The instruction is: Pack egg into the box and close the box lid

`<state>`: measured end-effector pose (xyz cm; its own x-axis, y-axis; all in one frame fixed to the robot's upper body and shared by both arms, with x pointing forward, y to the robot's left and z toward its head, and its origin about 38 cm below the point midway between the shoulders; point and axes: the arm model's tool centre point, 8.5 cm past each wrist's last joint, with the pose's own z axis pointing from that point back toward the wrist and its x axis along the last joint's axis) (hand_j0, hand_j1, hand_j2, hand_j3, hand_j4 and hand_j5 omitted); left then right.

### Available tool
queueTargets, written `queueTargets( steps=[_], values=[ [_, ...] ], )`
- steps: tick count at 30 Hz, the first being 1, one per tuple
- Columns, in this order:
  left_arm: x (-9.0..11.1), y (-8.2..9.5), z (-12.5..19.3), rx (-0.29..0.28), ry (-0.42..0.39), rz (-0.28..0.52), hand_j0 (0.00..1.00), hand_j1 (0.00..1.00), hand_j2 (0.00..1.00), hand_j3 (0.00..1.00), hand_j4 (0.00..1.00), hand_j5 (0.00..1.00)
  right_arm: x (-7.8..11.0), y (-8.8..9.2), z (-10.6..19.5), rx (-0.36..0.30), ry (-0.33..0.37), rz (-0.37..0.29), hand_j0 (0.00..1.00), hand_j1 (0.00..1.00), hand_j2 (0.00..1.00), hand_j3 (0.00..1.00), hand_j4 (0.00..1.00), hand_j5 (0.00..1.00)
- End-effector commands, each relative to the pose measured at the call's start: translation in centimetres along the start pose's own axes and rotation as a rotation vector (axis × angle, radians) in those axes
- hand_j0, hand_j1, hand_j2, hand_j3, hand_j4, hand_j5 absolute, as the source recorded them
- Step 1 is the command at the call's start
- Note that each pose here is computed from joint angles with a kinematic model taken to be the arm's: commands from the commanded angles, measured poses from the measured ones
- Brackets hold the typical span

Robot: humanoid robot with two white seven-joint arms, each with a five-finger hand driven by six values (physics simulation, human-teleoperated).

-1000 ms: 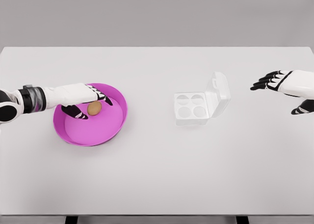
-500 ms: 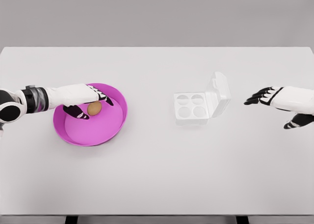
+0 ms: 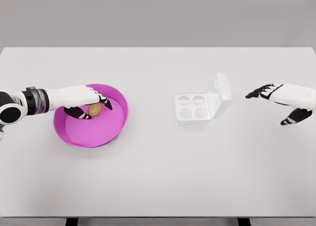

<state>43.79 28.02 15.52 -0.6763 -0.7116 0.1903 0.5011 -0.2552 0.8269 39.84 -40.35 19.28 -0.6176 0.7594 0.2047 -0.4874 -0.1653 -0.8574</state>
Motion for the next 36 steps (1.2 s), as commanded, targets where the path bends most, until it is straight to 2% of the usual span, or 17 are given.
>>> queueTargets(
  steps=[1,5,17,27,36],
  values=[
    [0.0,0.0,0.0,0.002,-0.001,0.003,0.70,0.70,0.70,0.70,0.70,0.70,-0.4,0.5,-0.3,0.002,0.010,-0.021,1.00,1.00,1.00,1.00,1.00,1.00],
    [0.0,0.0,0.0,0.001,0.000,0.005,0.68,0.68,0.68,0.68,0.68,0.68,-1.4,0.5,-0.6,0.003,0.042,-0.024,1.00,1.00,1.00,1.00,1.00,1.00],
    [0.0,0.2,0.1,0.009,-0.003,0.007,0.46,0.46,0.46,0.46,0.46,0.46,-1.2,0.3,-1.1,-0.009,0.032,-0.023,1.00,1.00,1.00,1.00,1.00,1.00],
    [0.2,1.0,0.5,0.032,-0.014,-0.003,0.45,0.45,0.45,0.45,0.45,0.45,-1.2,0.5,-1.0,-0.005,0.034,-0.026,1.00,1.00,1.00,1.00,1.00,1.00],
    [1.9,2.0,0.4,0.061,-0.064,-0.025,0.44,0.44,0.44,0.44,0.44,0.44,-1.1,0.4,-1.1,-0.008,0.030,-0.024,1.00,1.00,1.00,1.00,1.00,1.00]
  ],
)
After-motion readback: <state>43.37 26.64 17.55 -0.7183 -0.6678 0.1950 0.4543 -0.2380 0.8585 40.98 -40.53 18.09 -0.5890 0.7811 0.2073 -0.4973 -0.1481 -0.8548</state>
